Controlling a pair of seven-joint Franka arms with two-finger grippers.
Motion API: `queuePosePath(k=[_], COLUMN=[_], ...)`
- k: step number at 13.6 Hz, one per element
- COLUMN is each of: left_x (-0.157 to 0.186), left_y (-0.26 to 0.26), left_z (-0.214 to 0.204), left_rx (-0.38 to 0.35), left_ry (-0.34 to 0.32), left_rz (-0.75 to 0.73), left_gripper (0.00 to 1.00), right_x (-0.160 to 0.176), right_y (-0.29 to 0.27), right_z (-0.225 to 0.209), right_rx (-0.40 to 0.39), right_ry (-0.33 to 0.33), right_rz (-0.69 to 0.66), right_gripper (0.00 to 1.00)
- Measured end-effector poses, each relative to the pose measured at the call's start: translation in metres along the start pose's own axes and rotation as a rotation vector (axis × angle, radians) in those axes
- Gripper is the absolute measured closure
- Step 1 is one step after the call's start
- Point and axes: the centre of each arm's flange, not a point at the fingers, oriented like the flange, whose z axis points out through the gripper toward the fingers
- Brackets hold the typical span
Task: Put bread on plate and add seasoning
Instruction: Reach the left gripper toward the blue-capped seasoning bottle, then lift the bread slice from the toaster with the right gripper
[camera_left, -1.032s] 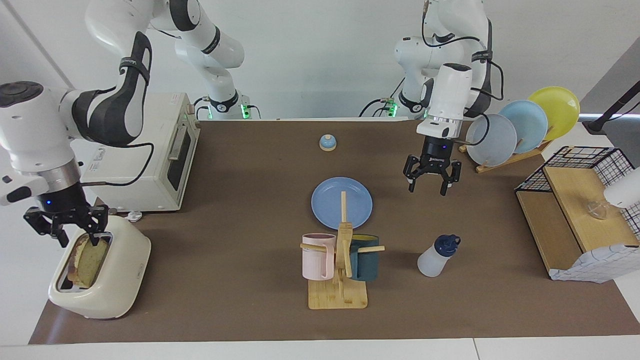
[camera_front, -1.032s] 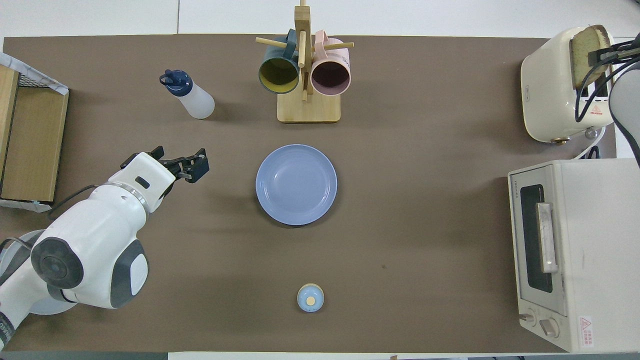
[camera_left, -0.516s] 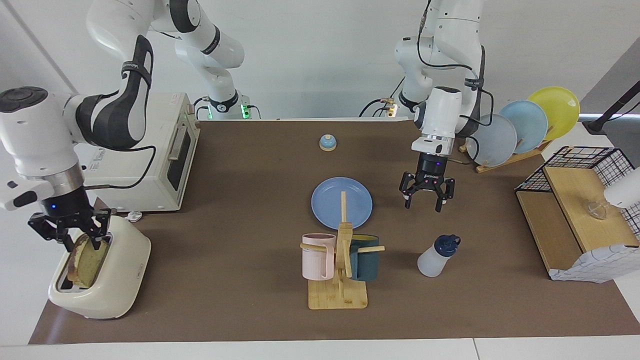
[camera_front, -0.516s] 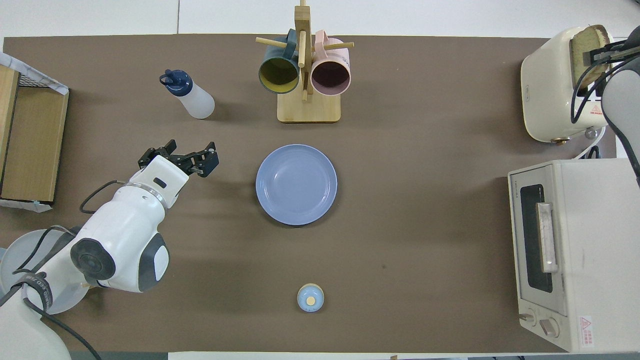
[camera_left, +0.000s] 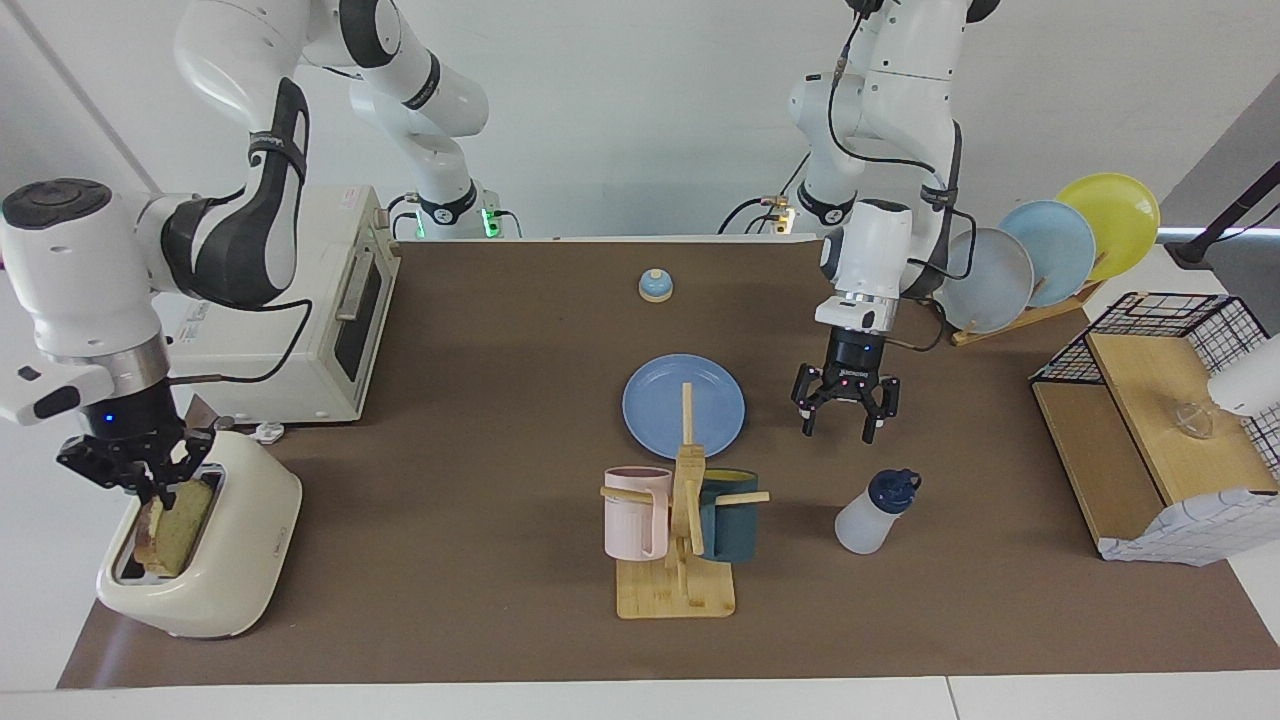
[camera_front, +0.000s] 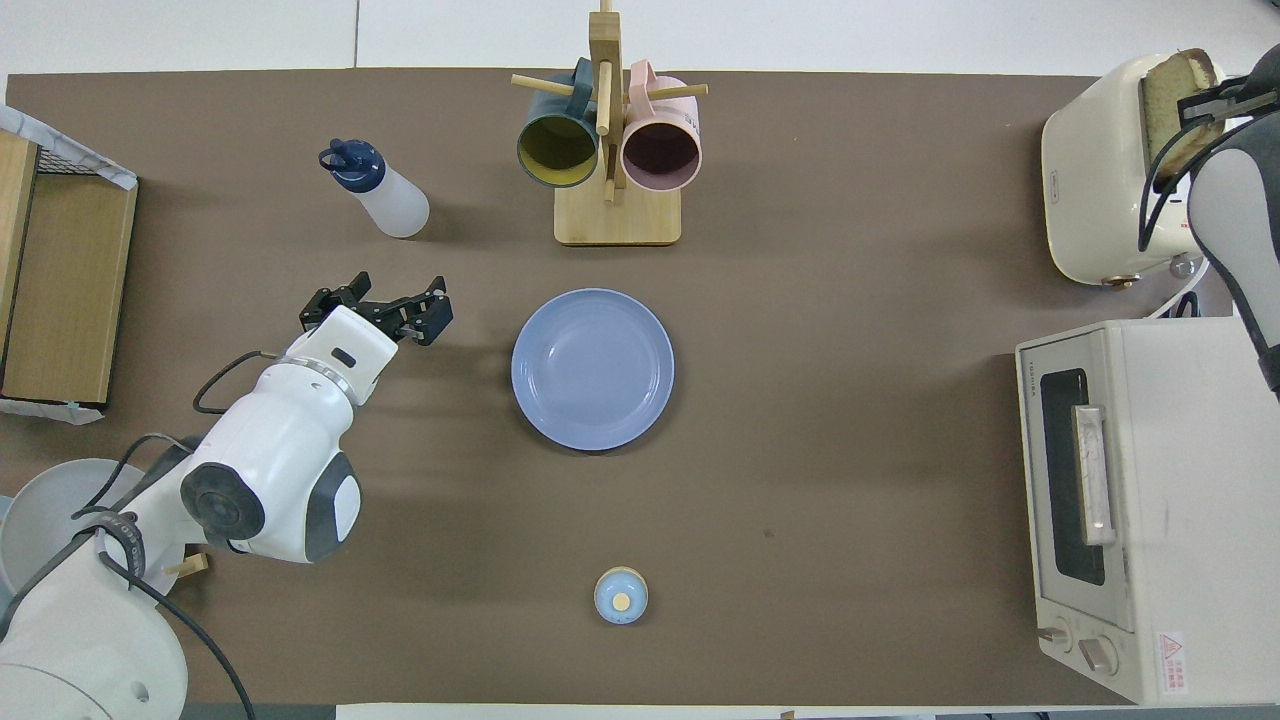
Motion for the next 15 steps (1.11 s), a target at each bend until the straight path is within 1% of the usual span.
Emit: queuePosePath(k=[2,4,5,6,9,12,14,15], left_x=[0.001,0.004,0.008,0.013,0.017,0.020,0.023,0.025], left_y=[-0.003,-0.014,-0.016,-0.012,0.002,-0.002,-0.006,-0.007], left_z=[0.010,0.016,0.017,0.018,0.030,0.042,0.044,0.044], left_rx=[0.016,0.063,0.083,0.093,0.097,0.117,0.129,0.132], left_ry=[0.002,0.010,0.022,0.035,0.050,0.059,0.068,0.073], left_rz=[0.009,0.027,0.025,0.015,-0.008,-0.019,-0.017,-0.018], left_gripper=[0.00,0.00,0.00,0.00,0.00,0.00,0.00,0.00], right_x=[0.004,0.007,0.009,0.011,0.018,0.022,0.030,0.035], right_y=[-0.008,-0.013,-0.017,-0.021,-0.029,-0.039,-0.075,-0.104], right_z=[-0.002,-0.007,-0.014,-0.025,-0.078,-0.125,-0.168,-0.193], right_rx=[-0.007,-0.003,0.000,0.000,-0.004,-0.003,0.023,0.048], right_ry=[-0.001,-0.014,-0.023,-0.032,-0.028,-0.021,-0.019,-0.003], right_rz=[-0.031,-0.068,-0.085,-0.099,-0.142,-0.168,-0.220,-0.256], right_gripper=[0.91,0.91,0.91,0.93,0.93,0.93,0.93,0.93])
